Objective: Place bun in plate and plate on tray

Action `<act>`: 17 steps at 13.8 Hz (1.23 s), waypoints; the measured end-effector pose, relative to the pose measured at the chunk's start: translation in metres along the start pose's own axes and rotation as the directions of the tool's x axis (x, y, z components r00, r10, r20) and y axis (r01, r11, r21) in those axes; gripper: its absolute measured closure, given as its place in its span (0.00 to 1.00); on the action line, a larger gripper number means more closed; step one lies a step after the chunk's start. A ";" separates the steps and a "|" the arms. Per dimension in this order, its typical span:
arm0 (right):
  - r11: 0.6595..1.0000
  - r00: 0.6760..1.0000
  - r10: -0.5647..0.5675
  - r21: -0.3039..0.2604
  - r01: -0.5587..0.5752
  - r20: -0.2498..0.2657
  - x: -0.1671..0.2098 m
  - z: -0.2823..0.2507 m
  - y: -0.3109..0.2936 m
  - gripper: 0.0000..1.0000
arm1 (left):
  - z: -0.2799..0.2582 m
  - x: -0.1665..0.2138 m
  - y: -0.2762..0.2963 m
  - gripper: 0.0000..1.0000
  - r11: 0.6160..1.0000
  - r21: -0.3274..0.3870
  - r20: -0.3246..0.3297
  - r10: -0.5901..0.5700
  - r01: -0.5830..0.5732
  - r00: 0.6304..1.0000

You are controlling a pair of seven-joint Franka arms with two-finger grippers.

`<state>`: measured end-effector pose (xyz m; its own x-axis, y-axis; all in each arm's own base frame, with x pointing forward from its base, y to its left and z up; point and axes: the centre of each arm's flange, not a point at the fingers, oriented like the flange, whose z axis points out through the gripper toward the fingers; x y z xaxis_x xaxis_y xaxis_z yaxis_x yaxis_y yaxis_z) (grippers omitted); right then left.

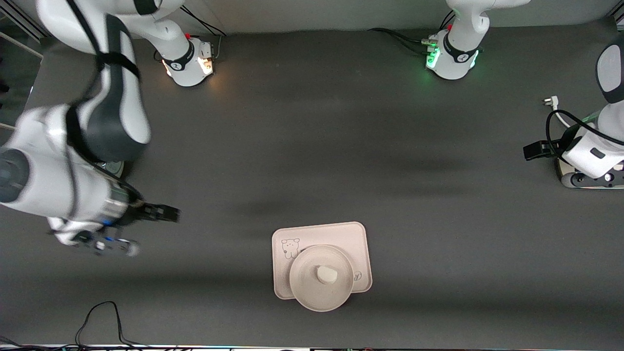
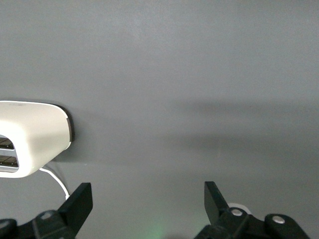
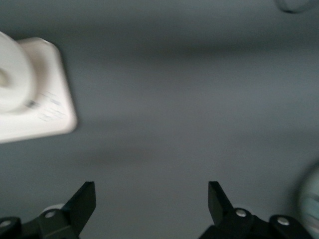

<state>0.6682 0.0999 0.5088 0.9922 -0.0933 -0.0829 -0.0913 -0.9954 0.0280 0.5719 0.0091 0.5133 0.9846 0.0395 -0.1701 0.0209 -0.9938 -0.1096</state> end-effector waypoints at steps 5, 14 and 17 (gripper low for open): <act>1.000 1.000 0.014 -0.027 -0.014 0.019 -0.090 -0.041 0.094 0.00 | 0.002 0.000 0.000 0.00 1.000 0.001 0.007 -0.001 0.001 1.000; 0.999 1.000 -0.013 0.049 0.014 -0.013 -0.150 -0.043 0.094 0.00 | -0.039 -0.035 -0.002 0.00 1.000 0.000 -0.053 -0.017 0.017 0.998; 0.999 1.000 -0.015 0.041 0.015 -0.011 -0.150 -0.042 0.094 0.00 | -0.051 -0.050 0.008 0.00 1.000 -0.012 -0.076 0.001 -0.002 0.997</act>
<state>0.5146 0.0212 0.5657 0.9943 -0.0785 -0.0721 -0.0797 -0.9967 -0.0141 0.5320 -0.0063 0.5711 0.9950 0.0308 -0.0952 0.0215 -0.9950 -0.0975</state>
